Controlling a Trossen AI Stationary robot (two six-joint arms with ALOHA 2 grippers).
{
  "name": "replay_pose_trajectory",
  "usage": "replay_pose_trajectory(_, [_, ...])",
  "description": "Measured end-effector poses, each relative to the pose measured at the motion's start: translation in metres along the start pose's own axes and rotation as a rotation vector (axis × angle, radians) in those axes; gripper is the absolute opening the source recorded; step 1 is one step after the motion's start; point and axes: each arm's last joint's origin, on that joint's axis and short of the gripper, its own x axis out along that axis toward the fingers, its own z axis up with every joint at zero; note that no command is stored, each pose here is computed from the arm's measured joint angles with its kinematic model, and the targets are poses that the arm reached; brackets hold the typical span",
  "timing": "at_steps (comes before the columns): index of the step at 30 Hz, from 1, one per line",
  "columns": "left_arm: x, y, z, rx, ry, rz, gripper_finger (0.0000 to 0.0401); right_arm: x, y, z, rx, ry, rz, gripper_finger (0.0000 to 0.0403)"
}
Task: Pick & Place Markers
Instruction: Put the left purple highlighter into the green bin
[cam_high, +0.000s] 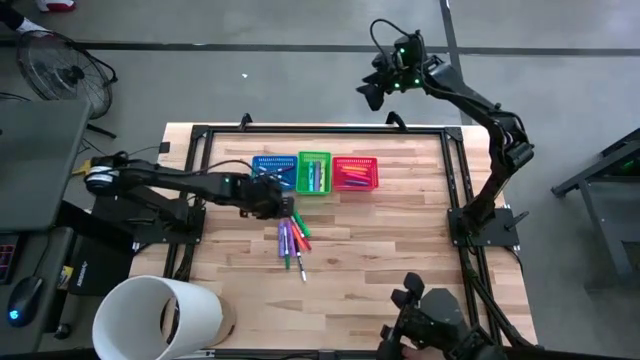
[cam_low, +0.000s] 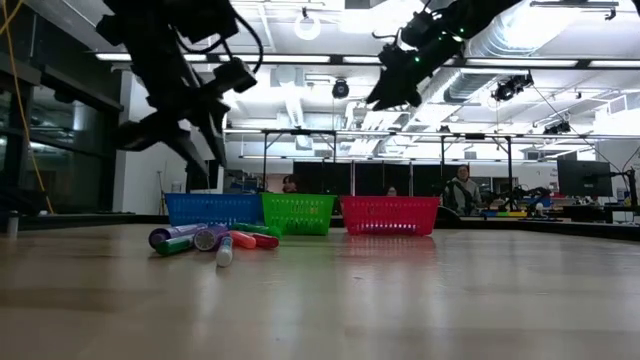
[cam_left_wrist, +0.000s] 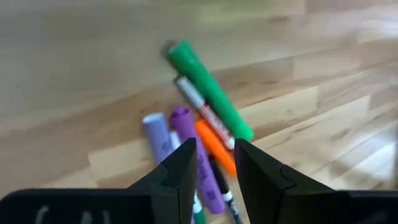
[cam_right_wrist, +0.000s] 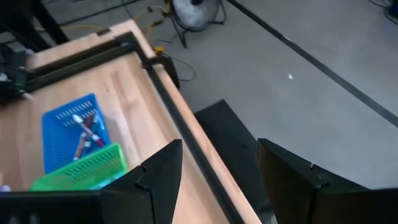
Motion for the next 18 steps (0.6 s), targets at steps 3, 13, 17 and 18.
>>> replay_pose_trajectory(3, [0.009, -0.007, -0.007, -0.011, 0.023, 0.043, 0.0105, 0.000, 0.001, 0.000, -0.002, -0.004, 0.027, 0.0194])
replay_pose_trajectory(13, [0.031, -0.015, -0.020, -0.102, 0.075, 0.313, 0.0105, 0.001, 0.003, -0.004, 0.019, 0.036, 0.064, 0.0194])
replay_pose_trajectory(17, [0.040, -0.020, -0.021, -0.105, 0.100, 0.347, 0.0105, 0.001, 0.003, -0.005, 0.020, 0.046, 0.065, 0.0194])
replay_pose_trajectory(18, [0.042, -0.021, -0.021, -0.106, 0.105, 0.357, 0.0105, 0.001, 0.003, -0.006, 0.020, 0.048, 0.066, 0.0194])
